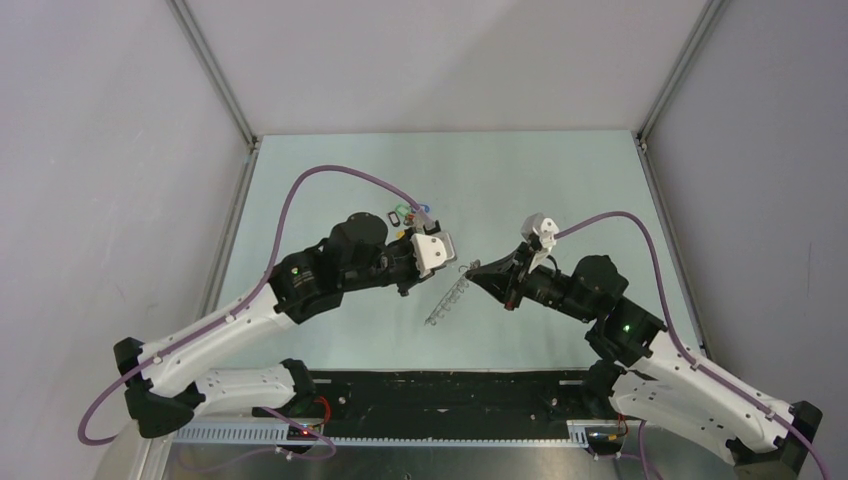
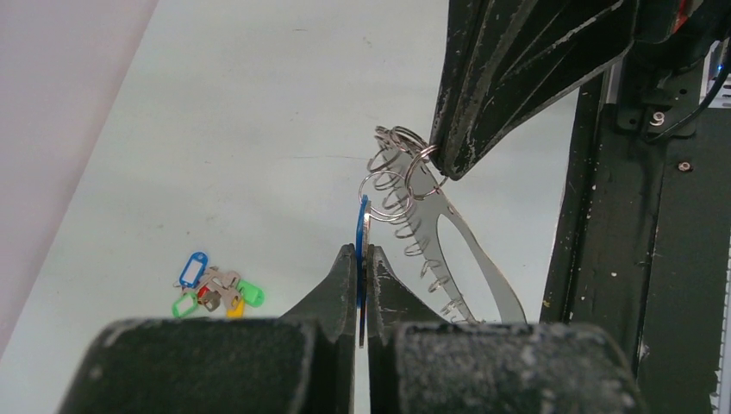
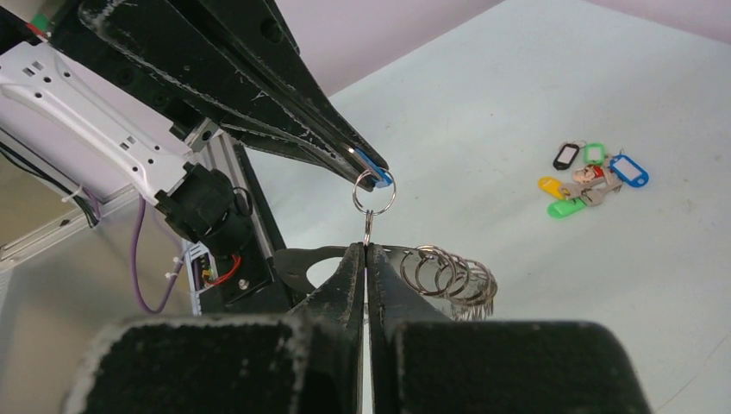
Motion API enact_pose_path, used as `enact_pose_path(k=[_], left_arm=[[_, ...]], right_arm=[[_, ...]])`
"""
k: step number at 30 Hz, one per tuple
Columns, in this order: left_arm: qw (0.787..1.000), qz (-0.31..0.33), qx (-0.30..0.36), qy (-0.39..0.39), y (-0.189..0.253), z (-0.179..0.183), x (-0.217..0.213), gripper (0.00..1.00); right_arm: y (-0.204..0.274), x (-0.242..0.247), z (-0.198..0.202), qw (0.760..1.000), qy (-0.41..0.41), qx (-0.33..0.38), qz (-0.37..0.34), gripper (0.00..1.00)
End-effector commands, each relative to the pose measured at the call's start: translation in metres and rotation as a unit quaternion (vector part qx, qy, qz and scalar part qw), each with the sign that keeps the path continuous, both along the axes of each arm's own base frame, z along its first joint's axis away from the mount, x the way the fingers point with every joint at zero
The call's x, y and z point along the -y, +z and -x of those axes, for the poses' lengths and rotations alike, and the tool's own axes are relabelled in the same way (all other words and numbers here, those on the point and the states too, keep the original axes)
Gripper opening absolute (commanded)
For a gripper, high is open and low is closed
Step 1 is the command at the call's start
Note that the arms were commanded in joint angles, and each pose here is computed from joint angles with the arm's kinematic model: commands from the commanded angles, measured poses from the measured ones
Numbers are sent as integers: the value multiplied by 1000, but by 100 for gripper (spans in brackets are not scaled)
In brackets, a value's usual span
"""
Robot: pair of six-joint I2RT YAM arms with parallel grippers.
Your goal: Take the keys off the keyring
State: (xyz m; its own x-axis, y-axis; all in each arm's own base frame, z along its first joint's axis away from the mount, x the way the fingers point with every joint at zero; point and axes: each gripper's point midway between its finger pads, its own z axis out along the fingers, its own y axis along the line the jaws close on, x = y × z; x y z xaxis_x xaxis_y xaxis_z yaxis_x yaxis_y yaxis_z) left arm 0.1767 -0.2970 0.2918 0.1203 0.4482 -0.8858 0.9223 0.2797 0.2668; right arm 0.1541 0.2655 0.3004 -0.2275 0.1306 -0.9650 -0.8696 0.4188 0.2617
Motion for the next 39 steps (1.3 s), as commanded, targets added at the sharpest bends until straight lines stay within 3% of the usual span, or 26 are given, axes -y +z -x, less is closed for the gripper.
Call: enact_pose_path(k=[1,9,14,25,34,39], left_arm=[[999,39,16,27,29,-10,-5,0],[999,43,7,-7,27,0,1,0],[999,42,2,-20,25,3,4,0],[999,39,-7,-33,21,6,9,0],[996,45,-10,-75,22,20,12,0],[999,37,-3,-39,20,8,8,0]], right_arm=[[29,-5,12,999,32,11,-29,0],[31,-9,12,999,35,17,-32,0],[47,2,4,997,-5,46,-55,0],[76,5,12,989,-1,108,-97,0],[77,-5,9,988,8,116,-99,0],[78,-10,16,988,32,99,-111,0]])
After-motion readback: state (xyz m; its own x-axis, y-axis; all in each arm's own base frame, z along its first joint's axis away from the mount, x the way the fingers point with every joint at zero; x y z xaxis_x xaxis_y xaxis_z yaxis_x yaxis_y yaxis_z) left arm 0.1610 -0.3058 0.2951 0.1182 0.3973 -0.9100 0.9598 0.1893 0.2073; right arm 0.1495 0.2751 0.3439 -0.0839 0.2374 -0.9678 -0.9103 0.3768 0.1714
